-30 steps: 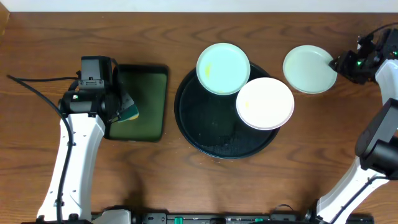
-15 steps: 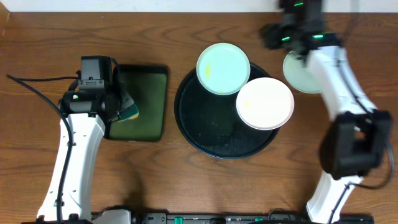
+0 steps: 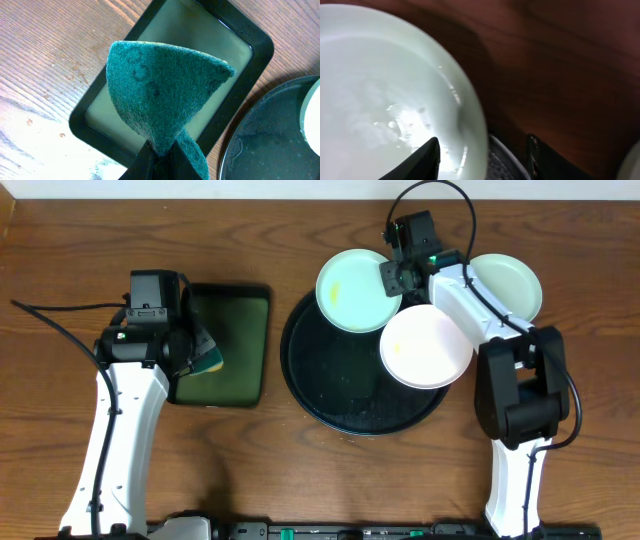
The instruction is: Clean dirty plates on tray and stack at the side
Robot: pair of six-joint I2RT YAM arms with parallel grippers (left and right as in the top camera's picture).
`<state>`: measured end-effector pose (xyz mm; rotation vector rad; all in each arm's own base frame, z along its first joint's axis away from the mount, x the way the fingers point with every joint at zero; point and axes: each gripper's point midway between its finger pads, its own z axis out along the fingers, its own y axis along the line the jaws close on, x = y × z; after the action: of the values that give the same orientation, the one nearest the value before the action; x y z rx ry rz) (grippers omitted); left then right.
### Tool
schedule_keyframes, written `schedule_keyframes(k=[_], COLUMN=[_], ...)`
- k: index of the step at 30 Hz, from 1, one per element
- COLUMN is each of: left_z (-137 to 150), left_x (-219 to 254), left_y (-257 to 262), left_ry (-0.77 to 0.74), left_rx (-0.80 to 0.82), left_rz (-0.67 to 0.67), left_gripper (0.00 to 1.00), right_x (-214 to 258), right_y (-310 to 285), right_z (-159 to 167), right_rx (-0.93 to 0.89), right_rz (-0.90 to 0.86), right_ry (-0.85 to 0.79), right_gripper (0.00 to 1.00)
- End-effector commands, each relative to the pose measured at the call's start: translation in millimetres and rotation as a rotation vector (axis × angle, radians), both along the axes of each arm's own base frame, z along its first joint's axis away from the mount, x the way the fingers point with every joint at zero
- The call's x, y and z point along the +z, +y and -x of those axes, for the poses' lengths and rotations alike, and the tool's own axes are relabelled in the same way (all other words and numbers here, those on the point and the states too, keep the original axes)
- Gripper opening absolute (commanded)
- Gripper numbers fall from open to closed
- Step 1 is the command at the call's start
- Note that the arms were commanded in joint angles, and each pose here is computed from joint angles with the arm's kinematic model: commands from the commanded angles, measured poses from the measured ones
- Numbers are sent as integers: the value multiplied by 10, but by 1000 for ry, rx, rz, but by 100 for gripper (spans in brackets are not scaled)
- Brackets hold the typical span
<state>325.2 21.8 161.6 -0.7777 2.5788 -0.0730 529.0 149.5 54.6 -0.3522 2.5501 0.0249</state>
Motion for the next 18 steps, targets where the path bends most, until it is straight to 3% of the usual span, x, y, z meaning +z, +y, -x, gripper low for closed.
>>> schedule_keyframes(k=[1,6,9,11,12,18], left_z=[10,10,10,10,10,10], left_x=[-8,-8,-8,-8,-8,-8], left_y=[17,17,17,17,17,17], left_ry=[5,5,5,5,5,5], left_rx=[-8,-8,-8,-8,-8,-8], left_rz=[-8,-8,-8,-8,-8,-8], left_gripper=[7,8,8,7,8,7], right_x=[-212,-372,-339,-291,-251,290], right_y=[-35,25,87,117,123,272], right_z=[8,45,40,31,23,-26], right_rx=[5,1,19,26,20,20], right_rz=[29,-7,-39,-54,-63,-132], right_ry=[35,72,69,62,56,-19], right_gripper=[53,43,27,7,1,1])
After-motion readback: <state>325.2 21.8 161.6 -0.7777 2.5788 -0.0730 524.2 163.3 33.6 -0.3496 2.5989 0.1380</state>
